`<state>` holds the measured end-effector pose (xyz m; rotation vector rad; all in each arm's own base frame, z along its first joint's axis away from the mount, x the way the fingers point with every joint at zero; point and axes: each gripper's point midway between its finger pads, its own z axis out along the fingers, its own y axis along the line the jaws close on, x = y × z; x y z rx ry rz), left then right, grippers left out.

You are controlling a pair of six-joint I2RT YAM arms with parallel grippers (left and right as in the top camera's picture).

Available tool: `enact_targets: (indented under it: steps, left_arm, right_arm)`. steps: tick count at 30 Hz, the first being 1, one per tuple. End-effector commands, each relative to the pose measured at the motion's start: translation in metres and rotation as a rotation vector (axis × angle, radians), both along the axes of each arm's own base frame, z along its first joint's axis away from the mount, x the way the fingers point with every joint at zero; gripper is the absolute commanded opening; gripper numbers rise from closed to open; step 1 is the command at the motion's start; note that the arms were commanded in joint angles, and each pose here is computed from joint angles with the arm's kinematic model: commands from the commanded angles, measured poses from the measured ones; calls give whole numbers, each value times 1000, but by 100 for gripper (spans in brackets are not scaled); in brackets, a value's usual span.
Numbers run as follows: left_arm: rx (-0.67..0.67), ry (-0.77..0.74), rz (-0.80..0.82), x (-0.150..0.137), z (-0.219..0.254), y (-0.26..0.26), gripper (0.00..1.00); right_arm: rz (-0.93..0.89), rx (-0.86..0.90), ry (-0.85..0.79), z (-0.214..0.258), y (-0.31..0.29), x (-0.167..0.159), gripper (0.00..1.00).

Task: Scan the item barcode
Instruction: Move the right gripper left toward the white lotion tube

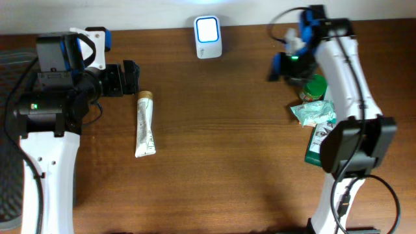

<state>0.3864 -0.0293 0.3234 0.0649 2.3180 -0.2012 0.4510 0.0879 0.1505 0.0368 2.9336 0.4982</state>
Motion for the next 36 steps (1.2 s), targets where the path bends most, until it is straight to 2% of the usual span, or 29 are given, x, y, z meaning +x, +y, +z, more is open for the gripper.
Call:
enact_targets:
  steps: [1, 9, 15, 22, 29, 33, 36]
  left_arm:
    - [11, -27, 1, -1, 9, 3, 99]
    - [11, -27, 1, -1, 9, 3, 99]
    - [11, -27, 1, -1, 9, 3, 99]
    - [11, -26, 1, -1, 9, 3, 99]
    - [11, -27, 1, -1, 9, 3, 99]
    - [11, -26, 1, -1, 9, 3, 99]
    - [11, -27, 1, -1, 9, 3, 99]
  right_arm:
    - [95, 171, 3, -1, 81, -5, 62]
    - [257, 290, -20, -48, 233, -21, 65]
    - [240, 360, -44, -74, 320, -35, 69]
    - [273, 265, -85, -103, 349, -55, 70]
    - [301, 234, -39, -137, 359, -72, 68]
    - [302, 228, -30, -145, 359, -73, 58]
    - [301, 227, -29, -146, 359, -73, 46]
